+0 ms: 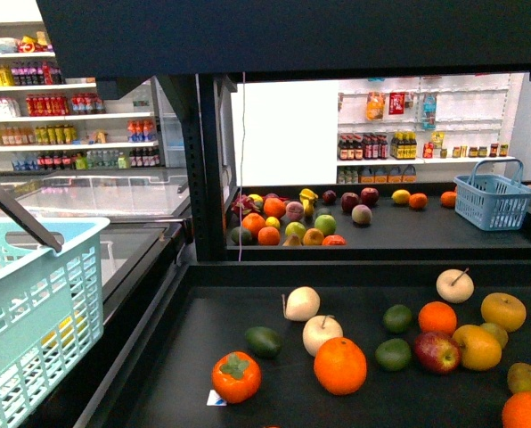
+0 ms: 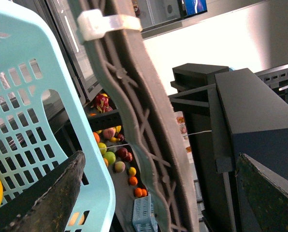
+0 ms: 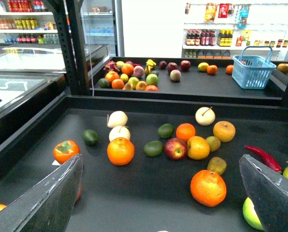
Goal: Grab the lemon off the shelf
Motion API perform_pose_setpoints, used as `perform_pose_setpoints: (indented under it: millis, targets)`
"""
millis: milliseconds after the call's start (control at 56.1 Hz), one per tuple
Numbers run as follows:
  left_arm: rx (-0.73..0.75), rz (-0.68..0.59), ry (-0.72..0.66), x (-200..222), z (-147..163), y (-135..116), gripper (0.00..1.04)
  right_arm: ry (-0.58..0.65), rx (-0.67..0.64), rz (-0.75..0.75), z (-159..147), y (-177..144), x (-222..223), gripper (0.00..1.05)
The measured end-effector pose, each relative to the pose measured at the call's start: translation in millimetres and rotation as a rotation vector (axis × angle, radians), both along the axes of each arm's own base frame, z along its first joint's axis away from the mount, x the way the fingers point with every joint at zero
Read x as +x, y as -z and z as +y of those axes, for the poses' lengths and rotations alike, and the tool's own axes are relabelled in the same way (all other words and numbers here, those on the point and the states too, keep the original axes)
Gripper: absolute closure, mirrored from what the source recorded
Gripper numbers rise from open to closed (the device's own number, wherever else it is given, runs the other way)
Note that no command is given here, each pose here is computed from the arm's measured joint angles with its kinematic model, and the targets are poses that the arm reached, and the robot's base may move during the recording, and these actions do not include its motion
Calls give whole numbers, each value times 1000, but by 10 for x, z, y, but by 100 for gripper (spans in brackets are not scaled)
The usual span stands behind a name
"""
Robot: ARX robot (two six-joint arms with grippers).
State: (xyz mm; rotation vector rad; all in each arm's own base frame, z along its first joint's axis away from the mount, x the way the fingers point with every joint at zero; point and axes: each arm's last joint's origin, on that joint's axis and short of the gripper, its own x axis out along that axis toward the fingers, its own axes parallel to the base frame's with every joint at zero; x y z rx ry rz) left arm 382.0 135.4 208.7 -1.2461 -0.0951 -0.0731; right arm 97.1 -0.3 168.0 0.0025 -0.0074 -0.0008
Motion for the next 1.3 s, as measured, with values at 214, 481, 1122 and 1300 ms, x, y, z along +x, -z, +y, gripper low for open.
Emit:
perform_pose_setpoints:
  millis: [214, 481, 1122, 1300]
  targets:
    - [37, -3, 19, -46, -70, -174, 8, 0, 0, 0, 0, 0, 0, 7]
    - [124, 92, 47, -163, -219, -360, 8, 0, 0, 0, 0, 0, 0, 7]
    - [934, 150, -63, -1219, -1195, -916, 22, 0, 0, 0, 0, 0, 0, 7]
    - [1180, 106, -54, -1891, -1357, -572, 54, 2, 0, 0, 0, 0, 0, 7]
